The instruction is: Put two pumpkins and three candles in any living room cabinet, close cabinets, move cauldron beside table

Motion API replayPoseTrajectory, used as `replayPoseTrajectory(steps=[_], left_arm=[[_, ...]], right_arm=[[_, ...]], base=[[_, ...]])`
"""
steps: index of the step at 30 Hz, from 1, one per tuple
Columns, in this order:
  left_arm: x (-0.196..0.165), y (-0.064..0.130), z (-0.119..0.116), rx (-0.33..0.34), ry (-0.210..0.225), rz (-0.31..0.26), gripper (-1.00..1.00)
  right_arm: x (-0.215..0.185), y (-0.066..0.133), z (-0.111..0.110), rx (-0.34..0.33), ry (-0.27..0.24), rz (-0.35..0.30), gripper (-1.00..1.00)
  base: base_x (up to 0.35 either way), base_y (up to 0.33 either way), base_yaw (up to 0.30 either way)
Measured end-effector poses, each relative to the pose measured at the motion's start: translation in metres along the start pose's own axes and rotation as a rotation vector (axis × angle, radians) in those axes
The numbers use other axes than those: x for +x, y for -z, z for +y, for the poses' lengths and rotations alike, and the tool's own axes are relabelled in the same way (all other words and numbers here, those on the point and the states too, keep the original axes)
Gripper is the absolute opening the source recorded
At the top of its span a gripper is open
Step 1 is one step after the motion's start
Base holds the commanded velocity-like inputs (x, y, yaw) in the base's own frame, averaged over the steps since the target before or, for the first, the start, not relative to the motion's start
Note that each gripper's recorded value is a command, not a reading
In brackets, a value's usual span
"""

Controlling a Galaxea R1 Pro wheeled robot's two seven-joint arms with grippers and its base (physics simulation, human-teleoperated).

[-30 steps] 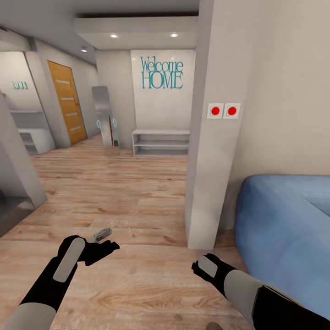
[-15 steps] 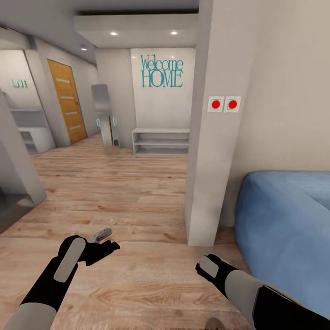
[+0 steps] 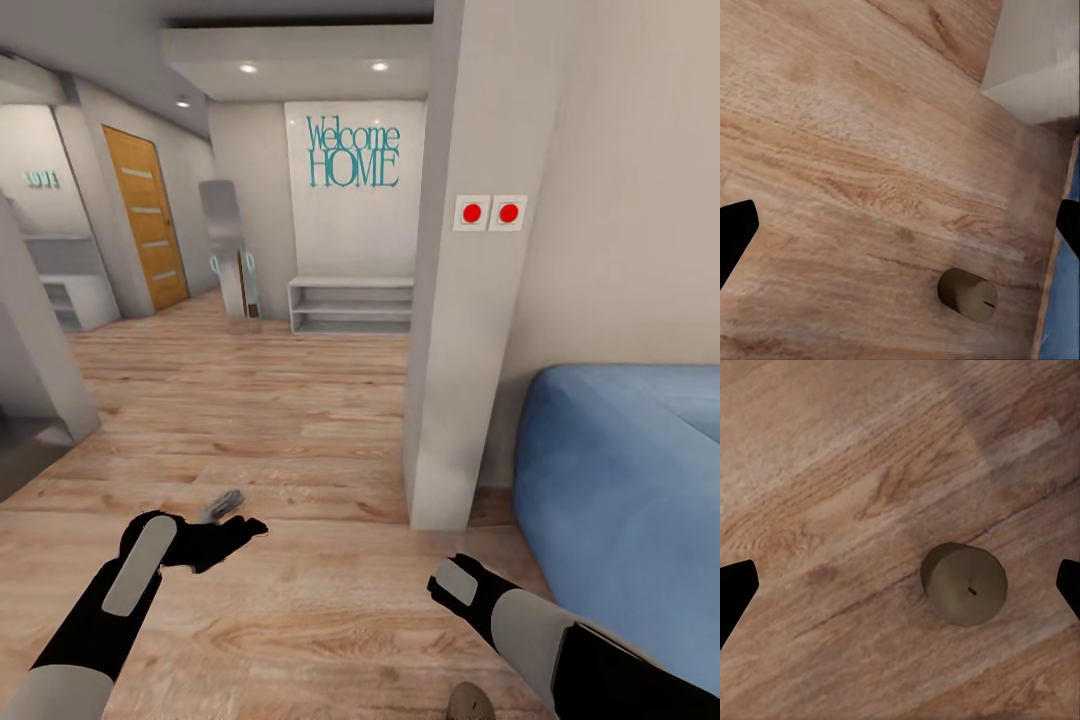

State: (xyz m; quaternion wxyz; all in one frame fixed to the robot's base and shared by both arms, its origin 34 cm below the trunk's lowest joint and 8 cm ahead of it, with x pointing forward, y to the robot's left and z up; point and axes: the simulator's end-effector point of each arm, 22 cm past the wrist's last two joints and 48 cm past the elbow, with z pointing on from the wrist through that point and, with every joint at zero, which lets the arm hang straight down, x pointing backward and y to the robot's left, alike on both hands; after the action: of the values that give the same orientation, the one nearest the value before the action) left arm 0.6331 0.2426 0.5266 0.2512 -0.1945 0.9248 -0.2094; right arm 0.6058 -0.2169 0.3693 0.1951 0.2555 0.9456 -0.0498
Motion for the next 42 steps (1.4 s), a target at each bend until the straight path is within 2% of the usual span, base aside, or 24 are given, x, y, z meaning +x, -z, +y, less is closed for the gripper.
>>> replayPoseTrajectory(steps=[2,7,10,20,24,32,36,42], left_arm=[[-0.003,0.006,-0.005,0.072,0.031,0.002,1.0],[-0.026,0.039,-0.004,0.272,0.131,0.006,1.0],[-0.027,0.046,-0.01,0.35,0.167,0.015,1.0],[-0.015,0.05,-0.028,0.529,0.186,0.021,1.0],[-0.013,0.049,-0.027,0.57,0.195,0.025,1.0],[-0.008,0.049,-0.025,0.637,0.218,0.036,1.0],[-0.008,0.05,-0.024,0.644,0.22,0.036,1.0],[-0.004,0.039,-0.018,0.634,0.235,0.053,1.0]], right_arm=[[0.002,-0.004,0.0,-0.001,-0.001,-0.001,1.0],[0.008,-0.013,0.001,-0.012,-0.003,-0.005,1.0],[0.012,-0.018,0.001,-0.015,-0.003,-0.006,1.0],[0.023,-0.038,-0.009,-0.002,-0.008,-0.01,1.0],[0.024,-0.048,-0.021,0.018,-0.013,-0.004,1.0],[0.03,-0.06,-0.028,0.035,-0.011,0.015,1.0],[0.03,-0.06,-0.028,0.036,-0.011,0.015,1.0],[0.039,-0.07,-0.031,0.047,-0.006,0.036,1.0]], base=[[0.0,0.0,0.0],[0.0,0.0,0.0],[0.0,0.0,0.0],[0.0,0.0,0.0],[0.0,0.0,0.0],[0.0,0.0,0.0],[0.0,0.0,0.0],[0.0,0.0,0.0]])
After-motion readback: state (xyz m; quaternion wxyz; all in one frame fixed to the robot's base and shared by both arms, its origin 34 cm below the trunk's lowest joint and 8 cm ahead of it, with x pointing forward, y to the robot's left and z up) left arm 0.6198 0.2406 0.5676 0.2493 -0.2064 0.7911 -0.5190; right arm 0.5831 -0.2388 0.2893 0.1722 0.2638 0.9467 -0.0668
